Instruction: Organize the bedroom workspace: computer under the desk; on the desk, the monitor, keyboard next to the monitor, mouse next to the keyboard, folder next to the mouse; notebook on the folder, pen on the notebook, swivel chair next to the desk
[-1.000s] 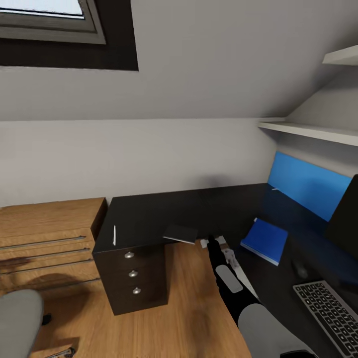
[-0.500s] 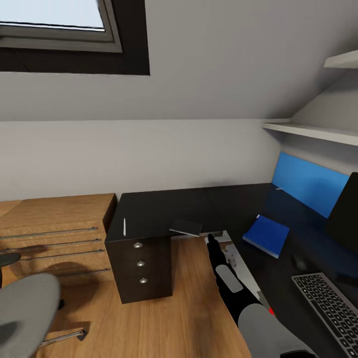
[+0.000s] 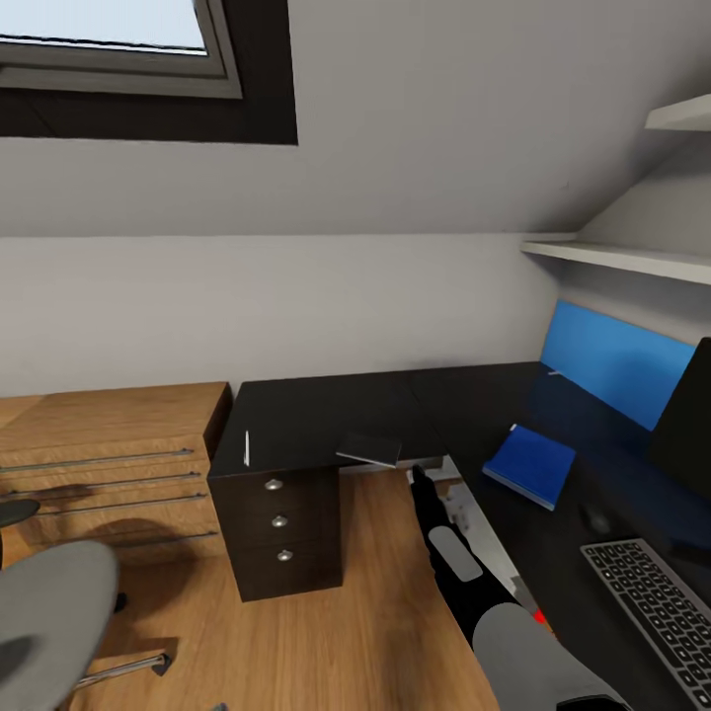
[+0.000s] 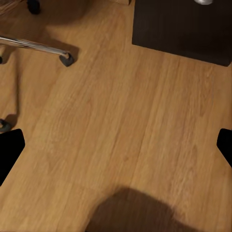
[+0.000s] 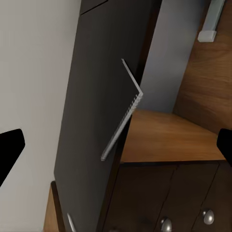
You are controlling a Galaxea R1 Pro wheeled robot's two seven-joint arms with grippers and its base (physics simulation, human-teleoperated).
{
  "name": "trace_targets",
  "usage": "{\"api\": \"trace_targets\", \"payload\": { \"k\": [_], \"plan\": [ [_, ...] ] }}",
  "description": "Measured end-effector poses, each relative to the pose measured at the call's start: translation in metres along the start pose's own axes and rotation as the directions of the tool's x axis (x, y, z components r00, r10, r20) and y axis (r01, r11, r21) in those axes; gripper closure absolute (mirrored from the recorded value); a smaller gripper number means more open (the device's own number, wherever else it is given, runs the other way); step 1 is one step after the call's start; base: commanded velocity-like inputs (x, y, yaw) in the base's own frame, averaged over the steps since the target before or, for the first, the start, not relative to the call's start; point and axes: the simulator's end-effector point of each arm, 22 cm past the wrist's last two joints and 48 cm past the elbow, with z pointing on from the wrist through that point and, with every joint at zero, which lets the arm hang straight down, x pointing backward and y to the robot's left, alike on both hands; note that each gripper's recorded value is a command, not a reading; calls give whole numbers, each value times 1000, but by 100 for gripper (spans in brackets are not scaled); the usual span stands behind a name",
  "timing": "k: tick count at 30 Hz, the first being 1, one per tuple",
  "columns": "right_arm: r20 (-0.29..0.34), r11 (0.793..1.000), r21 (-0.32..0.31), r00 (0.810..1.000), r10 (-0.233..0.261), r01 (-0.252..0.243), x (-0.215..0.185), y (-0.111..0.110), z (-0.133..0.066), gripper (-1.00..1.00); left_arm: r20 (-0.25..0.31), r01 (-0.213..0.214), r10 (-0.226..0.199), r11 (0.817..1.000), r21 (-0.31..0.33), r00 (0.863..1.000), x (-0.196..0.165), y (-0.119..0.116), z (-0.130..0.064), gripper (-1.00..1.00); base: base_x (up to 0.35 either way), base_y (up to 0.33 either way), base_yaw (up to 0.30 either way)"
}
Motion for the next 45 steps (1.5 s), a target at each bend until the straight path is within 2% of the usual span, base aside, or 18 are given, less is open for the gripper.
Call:
{"api": "trace_targets", "payload": {
  "k": [6,11,16,33,40,42,45],
  "plan": [
    [-90,1000,2,996,-5,5,22,-8,3,-100,20,10,-10,1000,9,1000,-4,-4,6,-100,0,0,0],
    [-205,1000,0,979,-5,5,50,-14,2,-100,69,32,-34,999,33,997,-25,-16,10,-100,0,0,0],
    [-254,1000,-2,967,-4,4,62,-20,2,-100,99,45,-49,998,48,994,-36,-22,13,-100,0,0,0],
    [-277,1000,-5,961,-5,4,74,-42,11,-100,140,62,-71,996,70,988,-38,-30,27,-100,0,0,0],
    [-276,1000,-18,961,-9,4,78,-49,15,-100,194,88,-110,989,116,975,-56,-39,11,-100,0,0,0],
    [-275,999,-37,961,-11,0,79,-48,16,-100,190,86,-113,986,142,975,-67,-47,2,-100,0,0,0],
    [-273,997,-81,962,-14,-9,79,-42,17,-100,147,63,-91,981,182,985,-80,-61,-9,-100,0,0,0]
  ]
}}
